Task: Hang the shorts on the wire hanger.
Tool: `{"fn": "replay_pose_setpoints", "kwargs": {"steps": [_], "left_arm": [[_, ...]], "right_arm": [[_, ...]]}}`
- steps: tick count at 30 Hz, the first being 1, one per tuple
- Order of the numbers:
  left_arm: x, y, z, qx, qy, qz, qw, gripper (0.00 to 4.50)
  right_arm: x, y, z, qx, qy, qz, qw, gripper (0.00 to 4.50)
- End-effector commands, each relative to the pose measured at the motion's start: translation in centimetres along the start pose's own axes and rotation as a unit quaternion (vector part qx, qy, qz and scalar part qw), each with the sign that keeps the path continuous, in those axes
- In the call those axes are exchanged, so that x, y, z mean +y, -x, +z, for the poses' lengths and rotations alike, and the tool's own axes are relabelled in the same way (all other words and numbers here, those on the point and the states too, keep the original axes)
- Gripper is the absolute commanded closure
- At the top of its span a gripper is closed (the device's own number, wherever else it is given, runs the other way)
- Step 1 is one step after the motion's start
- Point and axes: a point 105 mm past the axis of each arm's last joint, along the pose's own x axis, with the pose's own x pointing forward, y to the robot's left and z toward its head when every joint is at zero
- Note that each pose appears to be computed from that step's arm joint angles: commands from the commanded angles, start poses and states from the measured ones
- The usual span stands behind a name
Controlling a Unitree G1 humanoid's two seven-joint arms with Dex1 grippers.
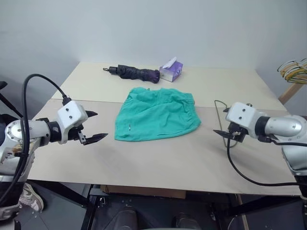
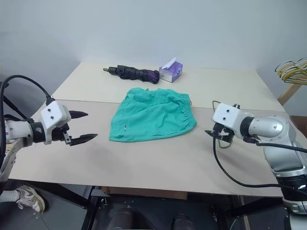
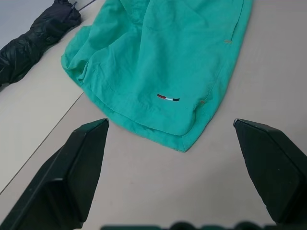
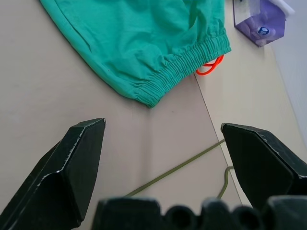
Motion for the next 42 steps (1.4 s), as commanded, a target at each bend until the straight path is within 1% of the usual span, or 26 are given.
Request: {"fn": "replay_pose_setpoints", "kwargs": {"steps": [1, 5, 18, 24, 27, 30, 34, 37, 42], "left_arm": [[0.1, 0.5, 0.7, 0.001, -0.013, 0.001, 1.0, 0.0], [0.6, 0.2, 1.0, -0.006, -0.012, 0.023, 1.0, 0.0], [0.5, 0.1, 0.8, 0.0, -0.021, 0.007, 1.0, 0.0], [0.1, 0.1, 0.7, 0.006, -0.025, -0.008, 1.0, 0.0], [-0.6, 0.0, 0.4, 0.013, -0.024, -0.03, 0.999, 0.0], [-1.0, 0.0, -0.2, 0.028, -0.022, -0.041, 0.999, 0.0], [-1.3, -0.1, -1.1, 0.046, -0.025, -0.05, 0.997, 0.0], [-1.5, -0.3, -1.1, 0.047, -0.025, -0.054, 0.997, 0.0], [-1.8, -0.5, -0.9, 0.045, -0.027, -0.058, 0.997, 0.0]], "right_arm": [[-1.0, 0.4, 1.0, -0.016, 0.018, -0.019, 1.0, 0.02], [-0.9, 0.5, 1.1, -0.016, 0.019, -0.019, 1.0, 0.02], [-0.8, 0.5, 1.2, -0.017, 0.025, -0.017, 0.999, 0.02], [-0.8, -0.3, 1.4, -0.016, 0.054, -0.005, 0.998, 0.02], [-0.6, -0.9, 1.6, -0.012, 0.084, 0.008, 0.996, 0.02], [-0.2, -1.8, 1.8, -0.013, 0.107, 0.018, 0.994, 0.02], [1.0, -4.3, 2.4, -0.033, 0.144, 0.049, 0.988, 0.02], [1.5, -6.8, 2.5, -0.048, 0.158, 0.057, 0.985, 0.02], [2.2, -10.5, 1.5, -0.035, 0.225, 0.072, 0.971, 0.02]]}}
